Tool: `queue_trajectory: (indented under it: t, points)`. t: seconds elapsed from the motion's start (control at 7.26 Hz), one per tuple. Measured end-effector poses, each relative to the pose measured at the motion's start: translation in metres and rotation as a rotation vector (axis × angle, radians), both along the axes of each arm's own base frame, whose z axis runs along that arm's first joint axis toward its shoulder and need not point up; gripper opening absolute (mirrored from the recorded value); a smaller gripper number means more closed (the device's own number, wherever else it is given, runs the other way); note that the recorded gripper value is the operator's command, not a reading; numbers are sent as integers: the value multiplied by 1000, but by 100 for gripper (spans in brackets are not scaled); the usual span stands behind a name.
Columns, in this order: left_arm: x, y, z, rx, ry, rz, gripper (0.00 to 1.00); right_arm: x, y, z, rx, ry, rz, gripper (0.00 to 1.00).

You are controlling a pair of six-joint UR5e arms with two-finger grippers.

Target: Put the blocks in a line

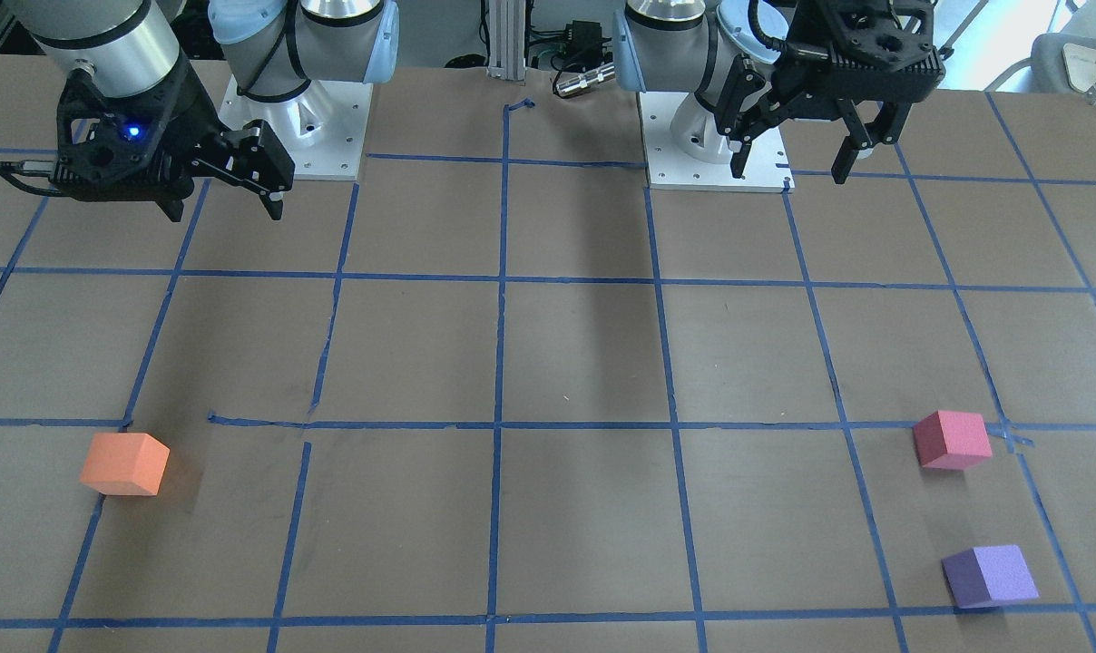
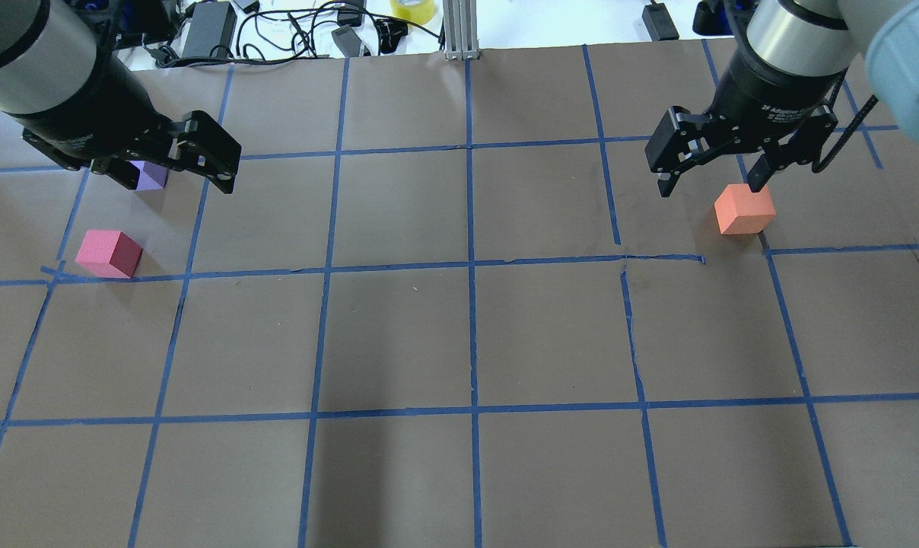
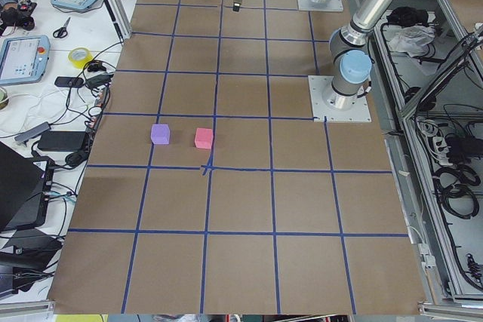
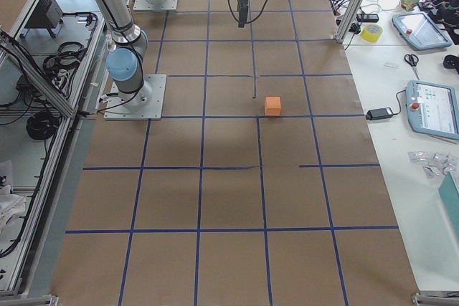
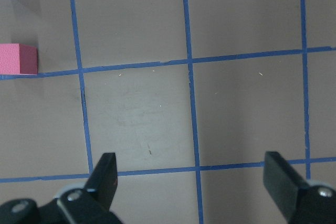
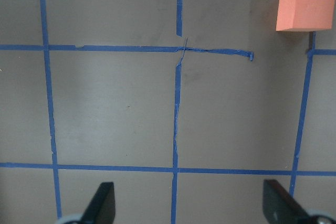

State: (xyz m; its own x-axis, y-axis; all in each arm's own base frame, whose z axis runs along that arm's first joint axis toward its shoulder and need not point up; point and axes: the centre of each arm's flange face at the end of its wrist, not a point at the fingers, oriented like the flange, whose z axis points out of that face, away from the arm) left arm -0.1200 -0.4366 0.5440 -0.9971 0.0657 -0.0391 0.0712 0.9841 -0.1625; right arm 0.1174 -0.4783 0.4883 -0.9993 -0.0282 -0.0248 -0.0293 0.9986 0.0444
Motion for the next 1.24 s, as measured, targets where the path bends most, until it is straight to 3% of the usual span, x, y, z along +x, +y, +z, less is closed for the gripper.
queue_trajectory:
  t: [0.55,0.96,1.24]
  points:
    - [0,1,0,1,0,0,100,-1,-2,-3,4,2,10,100]
    - [0,1,0,1,-2,0,100,-15,-13,-12,11,85,9,100]
    - [0,1,0,2,-2,0,100,-43,-40,-37,22,106,-32,100]
